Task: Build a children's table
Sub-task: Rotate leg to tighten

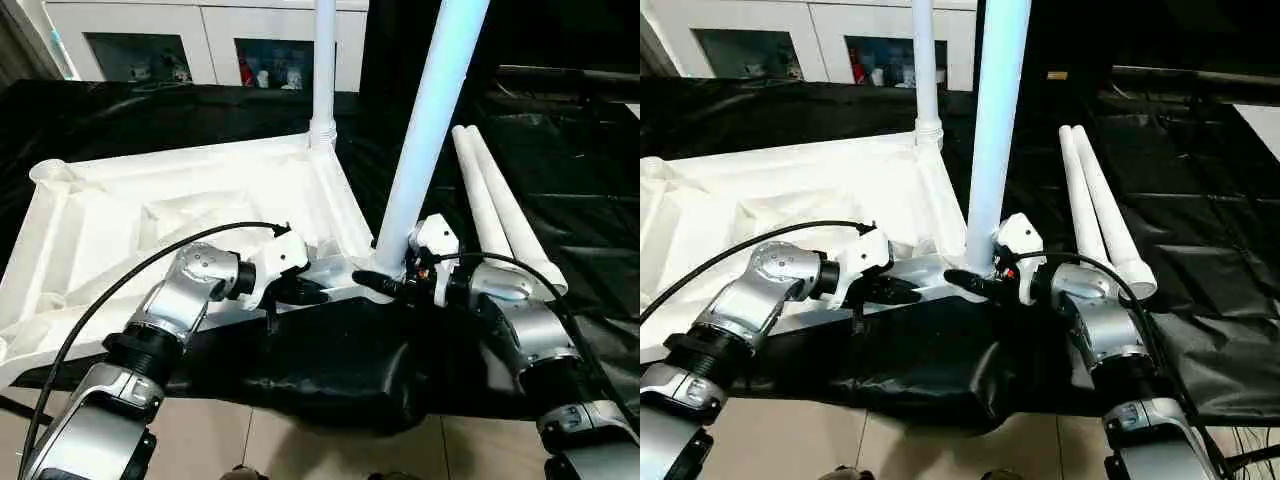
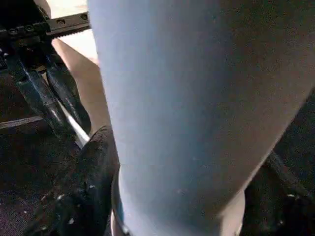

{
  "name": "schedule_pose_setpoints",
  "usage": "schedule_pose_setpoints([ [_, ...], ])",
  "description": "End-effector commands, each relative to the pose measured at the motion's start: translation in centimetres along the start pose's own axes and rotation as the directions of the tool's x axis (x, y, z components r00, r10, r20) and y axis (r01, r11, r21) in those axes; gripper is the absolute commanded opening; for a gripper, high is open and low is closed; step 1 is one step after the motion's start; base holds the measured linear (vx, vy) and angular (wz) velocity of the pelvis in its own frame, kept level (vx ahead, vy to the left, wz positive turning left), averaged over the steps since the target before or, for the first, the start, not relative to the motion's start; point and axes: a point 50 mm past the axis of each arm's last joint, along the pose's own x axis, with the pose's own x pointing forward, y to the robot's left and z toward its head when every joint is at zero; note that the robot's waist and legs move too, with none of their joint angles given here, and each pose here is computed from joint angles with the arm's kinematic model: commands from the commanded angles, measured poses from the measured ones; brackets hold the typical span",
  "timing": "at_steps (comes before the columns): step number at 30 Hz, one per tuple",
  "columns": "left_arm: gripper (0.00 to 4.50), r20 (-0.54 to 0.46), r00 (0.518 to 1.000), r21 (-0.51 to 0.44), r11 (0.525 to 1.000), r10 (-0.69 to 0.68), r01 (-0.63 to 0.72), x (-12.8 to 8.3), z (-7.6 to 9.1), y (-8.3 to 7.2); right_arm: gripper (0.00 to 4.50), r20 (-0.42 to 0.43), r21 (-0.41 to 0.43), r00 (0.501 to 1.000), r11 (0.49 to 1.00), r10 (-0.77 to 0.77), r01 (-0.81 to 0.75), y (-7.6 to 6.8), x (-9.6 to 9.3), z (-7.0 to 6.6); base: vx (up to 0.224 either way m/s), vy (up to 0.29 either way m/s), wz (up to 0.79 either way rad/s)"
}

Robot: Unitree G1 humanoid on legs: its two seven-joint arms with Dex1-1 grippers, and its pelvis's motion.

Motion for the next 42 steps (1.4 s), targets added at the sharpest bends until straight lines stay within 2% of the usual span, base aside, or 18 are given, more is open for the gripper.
schedule_pose_setpoints([
  [1, 0.0, -0.028, 0.998, -0.007, 0.999, -0.051, 0.051, 0.6, -0.5, -0.7, 2.84, -0.011, -0.008, 0.999, 0.999, 0.035, -0.035, 0.3, 0.4, 0.0, 0.0, 0.0, 0.0],
  [9, 0.0, -0.031, 0.999, -0.019, 0.999, -0.035, 0.034, 0.5, -0.6, -0.7, 2.72, -0.02, -0.012, 0.999, 0.999, 0.042, -0.042, 0.7, 0.7, -0.5, 0.0, 0.0, 0.0],
  [12, 0.0, -0.018, 1.0, -0.047, 0.999, -0.007, 0.006, 0.8, -0.6, -0.6, 2.7, -0.018, 0.025, 1.0, 1.0, -0.014, 0.015, 0.9, 0.9, -1.3, 0.0, 0.0, 0.0],
  [13, 0.0, -0.005, 1.0, -0.071, 0.997, 0.011, -0.011, 1.1, -0.5, -0.6, 2.7, -0.007, 0.075, 0.996, 0.994, -0.085, 0.086, 1.0, 1.1, -1.8, 0.0, 0.0, 0.0],
  [15, 0.0, 0.001, 1.0, -0.089, 0.996, 0.026, -0.025, 1.4, -0.4, -0.5, 2.7, -0.004, 0.114, 0.99, 0.983, -0.142, 0.142, 1.1, 1.4, -2.3, 0.0, 0.0, 0.0],
  [16, 0.0, 0.001, 0.998, -0.107, 0.993, 0.056, -0.056, 1.9, -0.3, -0.3, 2.7, -0.012, 0.159, 0.975, 0.962, -0.222, 0.221, 1.4, 1.9, -2.9, 0.0, 0.0, 0.0],
  [19, 0.0, -0.01, 0.992, -0.143, 0.982, 0.122, -0.123, 2.9, 0.1, 0.2, 2.7, -0.049, 0.207, 0.937, 0.914, -0.346, 0.348, 2.0, 3.2, -3.6, 0.0, 0.0, 0.0],
  [21, 0.0, -0.029, 0.986, -0.16, 0.973, 0.164, -0.166, 3.6, 0.3, 0.6, 2.7, -0.077, 0.247, 0.908, 0.874, -0.413, 0.418, 2.3, 4.3, -3.7, 0.0, 0.0, 0.0],
  [23, 0.0, -0.056, 0.969, -0.187, 0.951, 0.242, -0.248, 4.2, 0.6, 1.2, 2.7, -0.138, 0.278, 0.859, 0.813, -0.493, 0.512, 2.6, 5.8, -3.8, 0.0, 0.0, 0.0],
  [24, 0.0, -0.059, 0.966, -0.191, 0.947, 0.253, -0.26, 4.3, 0.7, 1.3, 2.7, -0.148, 0.284, 0.852, 0.804, -0.502, 0.523, 2.7, 6.0, -3.8, 0.0, 0.0, 0.0],
  [25, 0.0, -0.074, 0.948, -0.208, 0.925, 0.309, -0.317, 4.8, 1.0, 1.6, 2.7, -0.199, 0.34, 0.805, 0.731, -0.559, 0.591, 3.1, 7.2, -3.8, 0.0, 0.0, 0.0],
  [28, 0.0, -0.096, 0.94, -0.198, 0.919, 0.327, -0.34, 5.2, 1.1, 1.7, 2.69, -0.235, 0.378, 0.766, 0.67, -0.598, 0.639, 3.7, 8.4, -3.6, 0.0, 0.0, 0.0],
  [30, 0.0, -0.103, 0.941, -0.185, 0.924, 0.321, -0.336, 5.4, 1.2, 1.6, 2.69, -0.231, 0.378, 0.76, 0.663, -0.608, 0.646, 4.1, 9.1, -3.1, 0.0, 0.0, 0.0],
  [34, 0.0, -0.102, 0.945, -0.185, 0.927, 0.312, -0.326, 5.3, 1.0, 1.6, 2.69, -0.182, 0.399, 0.796, 0.697, -0.577, 0.597, 4.7, 10.2, -2.1, 0.0, 0.0, 0.0],
  [36, 0.0, -0.103, 0.946, -0.182, 0.929, 0.307, -0.321, 5.2, 0.9, 1.6, 3.25, -0.173, 0.413, 0.802, 0.698, -0.571, 0.586, 4.7, 10.2, -2.0, 0.0, 0.0, 0.0],
  [39, 0.0, -0.1, 0.95, -0.177, 0.934, 0.296, -0.31, 5.0, 0.8, 1.6, 3.47, -0.161, 0.407, 0.801, 0.7, -0.577, 0.587, 4.2, 10.0, -1.8, 0.0, 0.0, 0.0],
  [42, 0.0, -0.096, 0.956, -0.158, 0.944, 0.278, -0.291, 4.4, 0.6, 1.5, 3.75, -0.101, 0.362, 0.79, 0.718, -0.605, 0.595, 2.6, 8.5, -1.1, 0.0, 0.0, 0.0],
])
